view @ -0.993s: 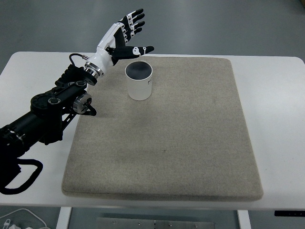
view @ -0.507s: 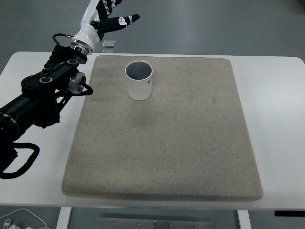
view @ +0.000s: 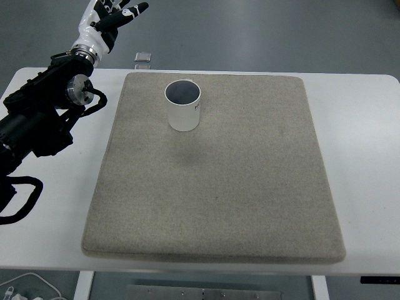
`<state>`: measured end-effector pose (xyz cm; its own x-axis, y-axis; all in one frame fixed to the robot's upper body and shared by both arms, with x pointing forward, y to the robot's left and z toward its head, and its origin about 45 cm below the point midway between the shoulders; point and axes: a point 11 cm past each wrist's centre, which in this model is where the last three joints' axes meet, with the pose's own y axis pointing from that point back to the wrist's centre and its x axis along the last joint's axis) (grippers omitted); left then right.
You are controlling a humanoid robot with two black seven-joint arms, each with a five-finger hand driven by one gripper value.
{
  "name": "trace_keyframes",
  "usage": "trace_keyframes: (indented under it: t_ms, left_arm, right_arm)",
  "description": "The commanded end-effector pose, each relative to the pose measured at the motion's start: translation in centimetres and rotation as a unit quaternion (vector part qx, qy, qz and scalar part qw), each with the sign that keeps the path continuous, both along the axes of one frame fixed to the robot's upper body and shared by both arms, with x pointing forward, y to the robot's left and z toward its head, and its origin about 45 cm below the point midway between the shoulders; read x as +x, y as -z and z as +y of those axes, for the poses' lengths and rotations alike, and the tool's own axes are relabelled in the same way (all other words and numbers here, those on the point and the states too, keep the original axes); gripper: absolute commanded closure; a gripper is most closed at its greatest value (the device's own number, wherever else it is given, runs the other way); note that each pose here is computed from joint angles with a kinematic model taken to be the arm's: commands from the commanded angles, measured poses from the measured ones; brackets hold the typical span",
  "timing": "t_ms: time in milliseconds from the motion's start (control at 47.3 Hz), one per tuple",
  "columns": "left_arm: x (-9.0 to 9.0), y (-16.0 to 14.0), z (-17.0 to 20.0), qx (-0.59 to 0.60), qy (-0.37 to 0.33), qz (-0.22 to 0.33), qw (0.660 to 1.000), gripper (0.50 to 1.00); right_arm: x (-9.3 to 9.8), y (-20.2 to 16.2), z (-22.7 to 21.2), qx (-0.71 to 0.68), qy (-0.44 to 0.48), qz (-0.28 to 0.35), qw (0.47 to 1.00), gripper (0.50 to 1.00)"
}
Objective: Flip white cup upright
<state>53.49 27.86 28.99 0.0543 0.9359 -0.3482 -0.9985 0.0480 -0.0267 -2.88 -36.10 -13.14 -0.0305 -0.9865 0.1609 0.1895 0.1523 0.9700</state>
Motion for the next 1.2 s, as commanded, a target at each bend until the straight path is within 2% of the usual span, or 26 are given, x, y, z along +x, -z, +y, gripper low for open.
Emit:
trace_keyframes:
  t_ms: [0,380,613,824,1184]
  left_arm:
    - [0.0,0.7,0.4,-0.032,-0.004,0.025,0.999,0.506]
    - [-0.4,2.5,2.1,-0.126,-0.004,0.055,0.990,0.506]
    - [-1.4,5.0,2.2,-0.143,0.007,0.086,0.986,0.506]
    - [-1.8,5.7,1.9,-0.194,0.013,0.072,0.978,0.506]
    - [-1.8,6.2,-0.1,-0.197,0.026,0.073,0.977,0.506]
  right_arm:
    - [0.0,0.0,0.0,0.000,0.000,0.000,1.000,0.570]
    - [0.0,0.0,-0.1,-0.001,0.000,0.000,1.000,0.570]
    - [-0.1,0.0,0.1,0.002,0.001,0.000,1.000,0.570]
    - [-0.1,0.0,0.1,0.003,0.002,0.001,1.000,0.570]
    - [0.0,0.1,0.4,0.008,0.003,-0.001,1.000,0.570]
